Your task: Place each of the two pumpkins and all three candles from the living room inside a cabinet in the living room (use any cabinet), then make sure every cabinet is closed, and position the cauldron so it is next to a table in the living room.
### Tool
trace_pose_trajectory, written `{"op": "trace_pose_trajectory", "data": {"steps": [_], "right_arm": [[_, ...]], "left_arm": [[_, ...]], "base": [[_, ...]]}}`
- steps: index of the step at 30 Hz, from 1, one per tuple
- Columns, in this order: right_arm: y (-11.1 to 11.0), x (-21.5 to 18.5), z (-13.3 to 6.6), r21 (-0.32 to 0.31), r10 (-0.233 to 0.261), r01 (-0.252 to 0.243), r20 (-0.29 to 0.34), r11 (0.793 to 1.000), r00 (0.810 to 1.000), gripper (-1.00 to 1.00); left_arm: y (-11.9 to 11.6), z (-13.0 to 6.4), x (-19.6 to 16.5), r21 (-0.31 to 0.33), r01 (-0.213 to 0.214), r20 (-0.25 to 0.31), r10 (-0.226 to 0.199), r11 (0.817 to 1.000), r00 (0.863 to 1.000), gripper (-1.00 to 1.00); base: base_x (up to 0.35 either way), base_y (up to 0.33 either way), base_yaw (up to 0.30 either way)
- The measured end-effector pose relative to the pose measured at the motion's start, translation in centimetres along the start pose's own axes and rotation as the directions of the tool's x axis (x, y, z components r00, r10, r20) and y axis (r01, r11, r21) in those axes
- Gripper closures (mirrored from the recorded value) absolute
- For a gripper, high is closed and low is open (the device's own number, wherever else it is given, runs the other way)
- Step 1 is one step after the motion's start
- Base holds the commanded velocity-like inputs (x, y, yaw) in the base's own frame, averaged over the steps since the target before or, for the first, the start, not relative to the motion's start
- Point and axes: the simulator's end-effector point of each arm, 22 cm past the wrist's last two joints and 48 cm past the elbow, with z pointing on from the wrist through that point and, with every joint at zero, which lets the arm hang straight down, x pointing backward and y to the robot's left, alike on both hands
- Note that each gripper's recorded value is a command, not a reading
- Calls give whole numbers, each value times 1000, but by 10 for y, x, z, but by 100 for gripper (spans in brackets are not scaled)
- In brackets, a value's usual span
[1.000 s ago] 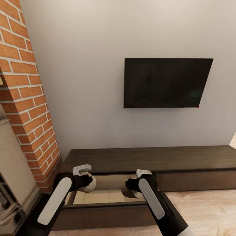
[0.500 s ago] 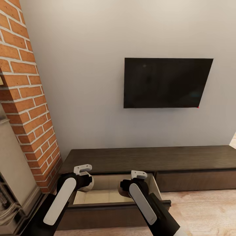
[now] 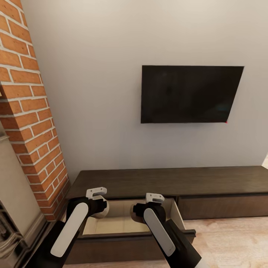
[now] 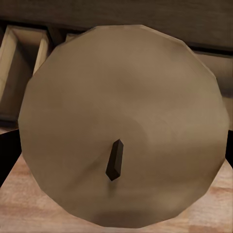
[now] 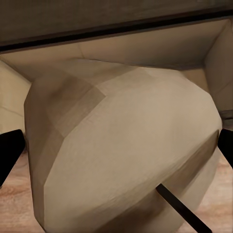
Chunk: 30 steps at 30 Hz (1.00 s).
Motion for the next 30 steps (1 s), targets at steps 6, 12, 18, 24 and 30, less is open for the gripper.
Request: {"op": "trace_pose_trajectory", "data": {"steps": [6,12,18,24,30], "right_arm": [[0,-1,1,1,11,-11,5,1000,1000,100],[0,0,1,0,12,-12,4,1000,1000,100],[0,1,2,0,11,-11,0,1000,1000,100],[0,2,2,-2,13,-13,-1,1000,1000,100],[0,2,3,-3,13,-13,-3,1000,1000,100]], "left_arm": [[-1,0,0,1,-3,-1,3,1000,1000,100],[-1,0,0,4,-2,0,2,1000,1000,100],[-2,0,0,5,-2,0,2,1000,1000,100],[-2,0,1,6,-2,-1,2,1000,1000,100],[-7,-1,2,11,-19,1,19,1000,1000,100]], "base": [[159,2,0],[171,0,0],[130,0,0],[131,0,0],[50,0,0]]}}
